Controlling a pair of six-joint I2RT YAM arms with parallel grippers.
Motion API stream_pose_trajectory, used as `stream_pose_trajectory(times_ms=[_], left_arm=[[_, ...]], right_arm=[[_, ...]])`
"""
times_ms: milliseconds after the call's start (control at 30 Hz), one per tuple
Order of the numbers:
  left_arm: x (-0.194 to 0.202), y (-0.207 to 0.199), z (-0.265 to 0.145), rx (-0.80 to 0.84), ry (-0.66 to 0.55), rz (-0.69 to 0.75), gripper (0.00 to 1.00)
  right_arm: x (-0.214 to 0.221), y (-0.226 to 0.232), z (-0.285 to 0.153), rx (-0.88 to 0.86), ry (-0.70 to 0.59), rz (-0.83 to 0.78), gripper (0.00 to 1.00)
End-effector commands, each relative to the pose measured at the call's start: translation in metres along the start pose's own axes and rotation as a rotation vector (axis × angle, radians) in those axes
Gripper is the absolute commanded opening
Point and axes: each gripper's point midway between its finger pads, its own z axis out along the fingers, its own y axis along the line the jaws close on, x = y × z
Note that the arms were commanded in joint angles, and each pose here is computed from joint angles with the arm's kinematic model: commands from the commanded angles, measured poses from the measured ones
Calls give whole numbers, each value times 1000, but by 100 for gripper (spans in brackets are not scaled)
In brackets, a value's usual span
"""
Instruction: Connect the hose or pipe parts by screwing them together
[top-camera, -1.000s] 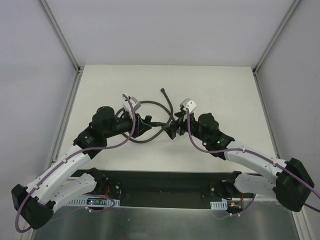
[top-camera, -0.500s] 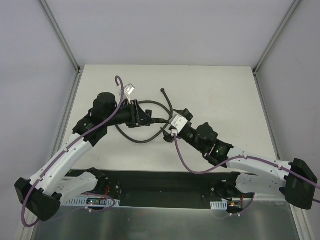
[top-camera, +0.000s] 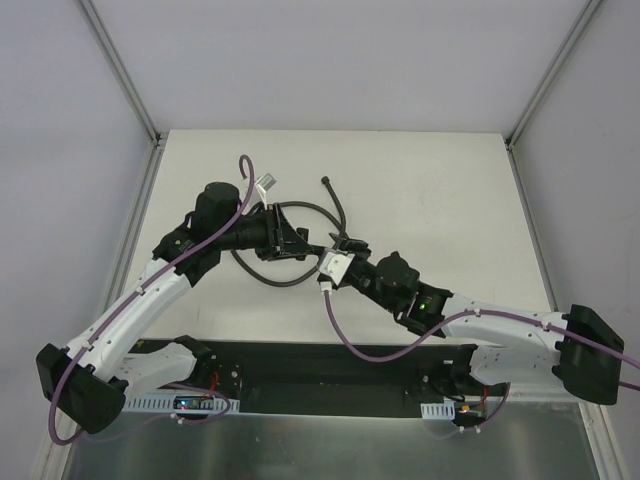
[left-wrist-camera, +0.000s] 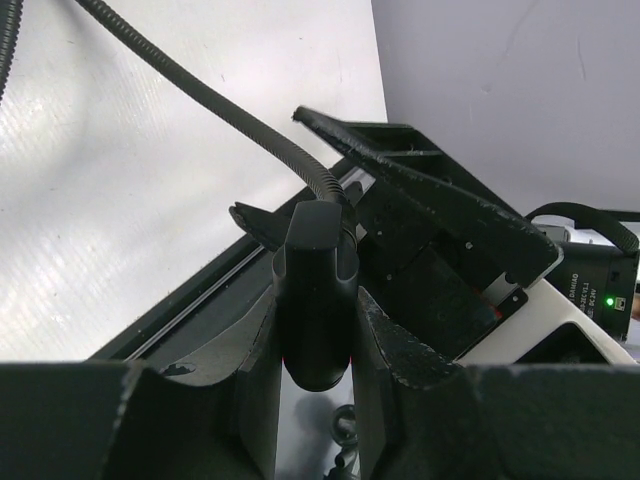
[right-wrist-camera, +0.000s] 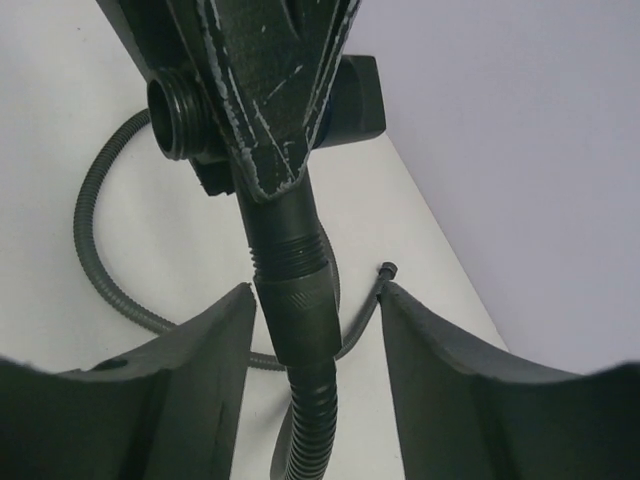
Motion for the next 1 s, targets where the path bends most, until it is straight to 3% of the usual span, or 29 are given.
stream_pose_trajectory(times_ms=[0,67,100,167,333,467,667,833,967], left_arm=[[-3,-27,-7,94,23,51,0],[-1,-21,-2,89,51,46,0],[2,-18,0,90,72,45,0],[4,-11,5,90,98,89,0],[-2,6,9,90,53,403,0],[-11,16,8,128,-42,787,0],[10,35,8,239,-60,1261,0],[12,53,15,237,-58,1427,0],[2,64,19,162,-65,1440,0]], right_arm=[[-41,-20,3,52,-118,68,47],[-46,-20,2,45,-133,102,36],[-50,-18,2,33,-145,138,17],[-48,-16,2,15,-132,160,1],[-50,1,-4,-151,-176,281,1],[-46,-2,-4,-233,-181,447,1],[-43,-3,-4,-375,-180,665,1],[-45,11,-2,-557,-171,764,1],[-41,18,-1,-590,-145,794,1]])
